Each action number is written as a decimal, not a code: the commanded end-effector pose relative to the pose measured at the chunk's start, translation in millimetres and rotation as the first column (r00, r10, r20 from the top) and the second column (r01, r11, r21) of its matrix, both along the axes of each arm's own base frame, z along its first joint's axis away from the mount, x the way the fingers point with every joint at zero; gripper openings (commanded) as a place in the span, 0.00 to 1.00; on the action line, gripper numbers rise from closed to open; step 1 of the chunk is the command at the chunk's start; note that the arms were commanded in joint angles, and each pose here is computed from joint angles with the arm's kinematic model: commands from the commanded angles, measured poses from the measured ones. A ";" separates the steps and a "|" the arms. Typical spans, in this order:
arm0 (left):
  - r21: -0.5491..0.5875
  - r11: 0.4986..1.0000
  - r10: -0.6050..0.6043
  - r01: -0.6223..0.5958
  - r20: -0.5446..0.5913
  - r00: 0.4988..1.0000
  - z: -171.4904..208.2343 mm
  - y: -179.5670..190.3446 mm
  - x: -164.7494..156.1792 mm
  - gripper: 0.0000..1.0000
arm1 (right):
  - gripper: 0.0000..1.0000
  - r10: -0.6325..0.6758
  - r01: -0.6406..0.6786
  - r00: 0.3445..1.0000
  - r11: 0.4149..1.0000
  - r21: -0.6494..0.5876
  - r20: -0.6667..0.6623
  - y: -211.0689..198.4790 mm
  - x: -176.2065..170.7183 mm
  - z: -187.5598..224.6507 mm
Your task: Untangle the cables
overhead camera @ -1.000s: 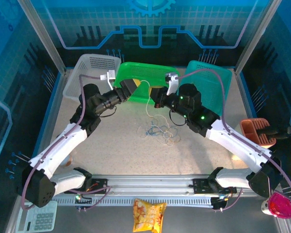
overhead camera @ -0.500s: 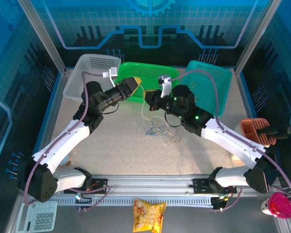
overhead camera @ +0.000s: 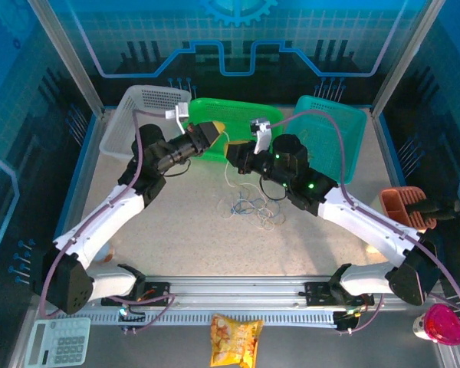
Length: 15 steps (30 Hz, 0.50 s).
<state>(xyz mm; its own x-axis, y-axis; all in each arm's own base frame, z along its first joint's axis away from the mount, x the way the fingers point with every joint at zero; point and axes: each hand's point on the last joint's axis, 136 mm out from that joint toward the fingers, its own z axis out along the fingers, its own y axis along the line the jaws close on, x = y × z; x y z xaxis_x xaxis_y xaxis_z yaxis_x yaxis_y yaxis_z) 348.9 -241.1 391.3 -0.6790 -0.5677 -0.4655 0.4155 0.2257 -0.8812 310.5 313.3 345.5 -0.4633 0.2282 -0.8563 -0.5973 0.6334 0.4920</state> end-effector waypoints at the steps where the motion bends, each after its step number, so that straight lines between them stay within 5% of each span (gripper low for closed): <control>1: -0.034 0.998 -0.043 0.048 0.122 0.992 48.9 -6.4 -8.7 0.00 | 0.57 -0.005 0.006 1.000 0.999 -0.041 0.018 -2.2 -6.0 -11.5; 4: -0.051 0.996 -0.064 0.073 0.157 0.985 74.8 -11.2 -10.0 0.00 | 0.66 -0.078 0.082 0.996 0.990 -0.113 0.040 -12.6 3.5 -37.8; 15: -0.098 0.988 -0.089 0.123 0.299 0.950 166.1 -15.3 -20.5 0.00 | 0.68 -0.244 0.230 0.970 0.932 -0.279 -0.015 -44.5 17.1 -146.1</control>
<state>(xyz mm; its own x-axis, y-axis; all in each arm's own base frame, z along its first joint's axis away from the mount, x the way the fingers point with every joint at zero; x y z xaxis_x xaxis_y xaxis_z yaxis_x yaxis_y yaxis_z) 336.3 -253.2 538.8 -0.5842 -0.5760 -0.5717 0.6464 0.0957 -0.7570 319.6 275.9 203.3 -0.5056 0.0763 -0.8594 -0.4320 0.8398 0.3288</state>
